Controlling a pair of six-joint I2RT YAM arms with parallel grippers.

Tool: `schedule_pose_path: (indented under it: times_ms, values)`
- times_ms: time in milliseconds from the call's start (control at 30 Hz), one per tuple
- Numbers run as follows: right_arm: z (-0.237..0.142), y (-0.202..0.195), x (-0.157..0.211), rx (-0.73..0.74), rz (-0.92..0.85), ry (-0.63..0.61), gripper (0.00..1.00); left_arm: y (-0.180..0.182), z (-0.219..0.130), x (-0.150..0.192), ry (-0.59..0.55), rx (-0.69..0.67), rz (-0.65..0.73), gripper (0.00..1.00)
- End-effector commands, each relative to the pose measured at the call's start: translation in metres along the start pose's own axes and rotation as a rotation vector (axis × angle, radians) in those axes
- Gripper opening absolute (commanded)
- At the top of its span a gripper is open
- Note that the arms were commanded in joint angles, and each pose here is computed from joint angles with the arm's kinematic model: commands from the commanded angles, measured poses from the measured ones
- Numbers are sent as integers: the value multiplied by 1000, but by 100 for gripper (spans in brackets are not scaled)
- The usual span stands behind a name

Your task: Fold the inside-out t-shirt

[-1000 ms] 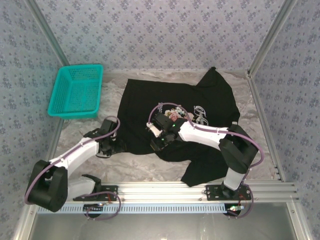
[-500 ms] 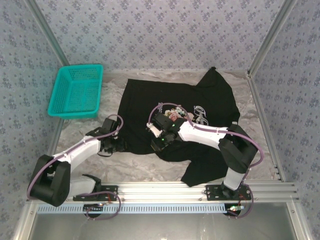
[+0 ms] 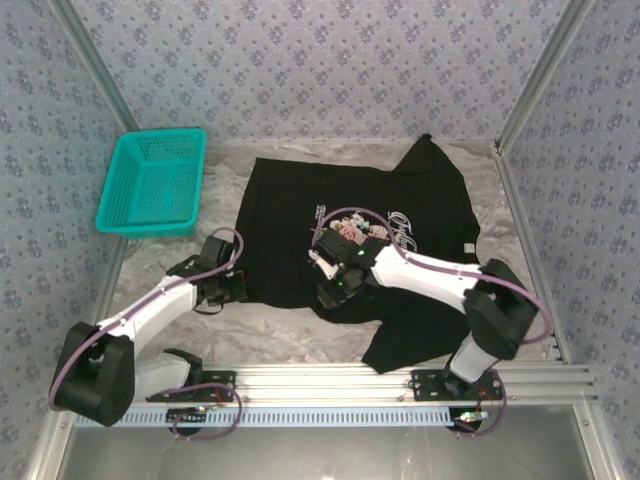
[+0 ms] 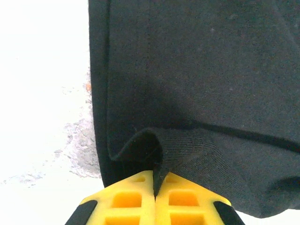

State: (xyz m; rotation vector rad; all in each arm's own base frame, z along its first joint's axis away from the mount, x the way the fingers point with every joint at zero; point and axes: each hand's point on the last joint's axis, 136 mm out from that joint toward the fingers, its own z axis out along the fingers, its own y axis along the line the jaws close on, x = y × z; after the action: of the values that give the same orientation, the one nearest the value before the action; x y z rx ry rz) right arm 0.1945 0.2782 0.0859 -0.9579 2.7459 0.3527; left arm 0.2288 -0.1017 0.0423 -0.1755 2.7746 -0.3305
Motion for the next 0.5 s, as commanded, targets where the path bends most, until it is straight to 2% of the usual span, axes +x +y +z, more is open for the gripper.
schedule_pose_path:
  times_ms: [0,100,333,467]
  values:
    - [-19,-14,61,127,68,154,41,1,-10,-6,-16,-13,-3,0]
    - [-22,-14,98,180,113,228,54,0,-12,-8,-18,-16,-2,0]
    - [-5,4,147,176,107,325,63,-1,-14,-9,-28,-8,-1,0]
    - [6,14,155,118,89,345,70,-2,-14,-9,-29,-1,0,0]
